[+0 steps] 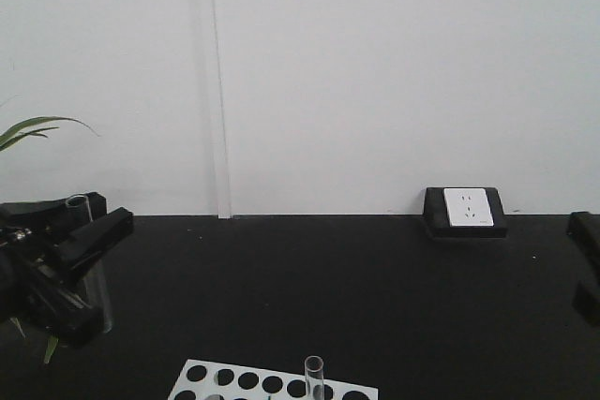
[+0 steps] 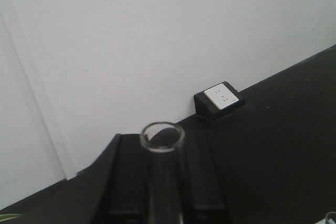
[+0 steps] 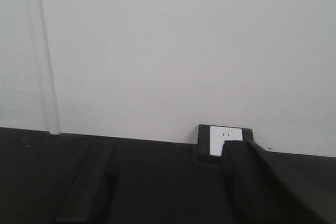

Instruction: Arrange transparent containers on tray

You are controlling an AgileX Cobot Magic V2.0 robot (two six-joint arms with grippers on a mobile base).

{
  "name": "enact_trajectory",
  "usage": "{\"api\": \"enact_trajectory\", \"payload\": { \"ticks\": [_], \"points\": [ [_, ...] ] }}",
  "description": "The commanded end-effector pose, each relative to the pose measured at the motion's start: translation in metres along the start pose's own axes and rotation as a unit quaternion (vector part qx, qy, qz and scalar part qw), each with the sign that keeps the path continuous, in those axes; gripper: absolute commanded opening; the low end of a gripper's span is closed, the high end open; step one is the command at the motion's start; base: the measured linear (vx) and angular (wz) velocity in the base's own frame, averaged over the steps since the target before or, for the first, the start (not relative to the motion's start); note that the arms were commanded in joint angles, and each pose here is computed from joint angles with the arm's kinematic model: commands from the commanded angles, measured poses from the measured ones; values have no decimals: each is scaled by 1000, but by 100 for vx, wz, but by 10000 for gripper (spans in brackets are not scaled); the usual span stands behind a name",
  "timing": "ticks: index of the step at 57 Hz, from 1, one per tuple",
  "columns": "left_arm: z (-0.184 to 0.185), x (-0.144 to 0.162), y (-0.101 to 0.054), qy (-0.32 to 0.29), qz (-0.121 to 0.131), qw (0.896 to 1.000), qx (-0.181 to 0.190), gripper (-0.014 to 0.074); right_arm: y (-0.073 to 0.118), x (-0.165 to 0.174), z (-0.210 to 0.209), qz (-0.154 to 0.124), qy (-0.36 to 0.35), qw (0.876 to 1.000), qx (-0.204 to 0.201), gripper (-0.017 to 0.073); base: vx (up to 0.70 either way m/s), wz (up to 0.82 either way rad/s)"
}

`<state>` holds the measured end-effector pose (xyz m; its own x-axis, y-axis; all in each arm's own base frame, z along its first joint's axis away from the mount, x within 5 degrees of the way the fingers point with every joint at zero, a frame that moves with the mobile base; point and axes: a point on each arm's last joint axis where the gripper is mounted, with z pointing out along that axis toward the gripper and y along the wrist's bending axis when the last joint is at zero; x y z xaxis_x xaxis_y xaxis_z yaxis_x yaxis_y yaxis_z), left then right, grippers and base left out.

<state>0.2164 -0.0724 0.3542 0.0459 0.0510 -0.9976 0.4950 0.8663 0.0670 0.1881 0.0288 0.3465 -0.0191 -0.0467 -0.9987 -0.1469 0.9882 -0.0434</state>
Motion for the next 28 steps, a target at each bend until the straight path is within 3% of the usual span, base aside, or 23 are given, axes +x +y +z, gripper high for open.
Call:
{"api": "enact_trajectory", "payload": {
  "ticks": [1,7,15,28],
  "points": [
    [-14,-27,-5,-49,-22,999,7,-4,7,-17,4,-4,-48,999,-16,574,0,0],
    [-25,-34,-7,-55,-41,998,-2,-4,26,-9,14,-5,-29,998,-61,602,0,0],
    [-40,-35,-10,-47,-26,999,-10,-4,58,3,27,-7,-17,992,-126,584,0,0],
    [-62,0,-14,-1,-40,998,-38,-4,112,30,46,-20,-4,977,-211,574,0,0]
  ]
}}
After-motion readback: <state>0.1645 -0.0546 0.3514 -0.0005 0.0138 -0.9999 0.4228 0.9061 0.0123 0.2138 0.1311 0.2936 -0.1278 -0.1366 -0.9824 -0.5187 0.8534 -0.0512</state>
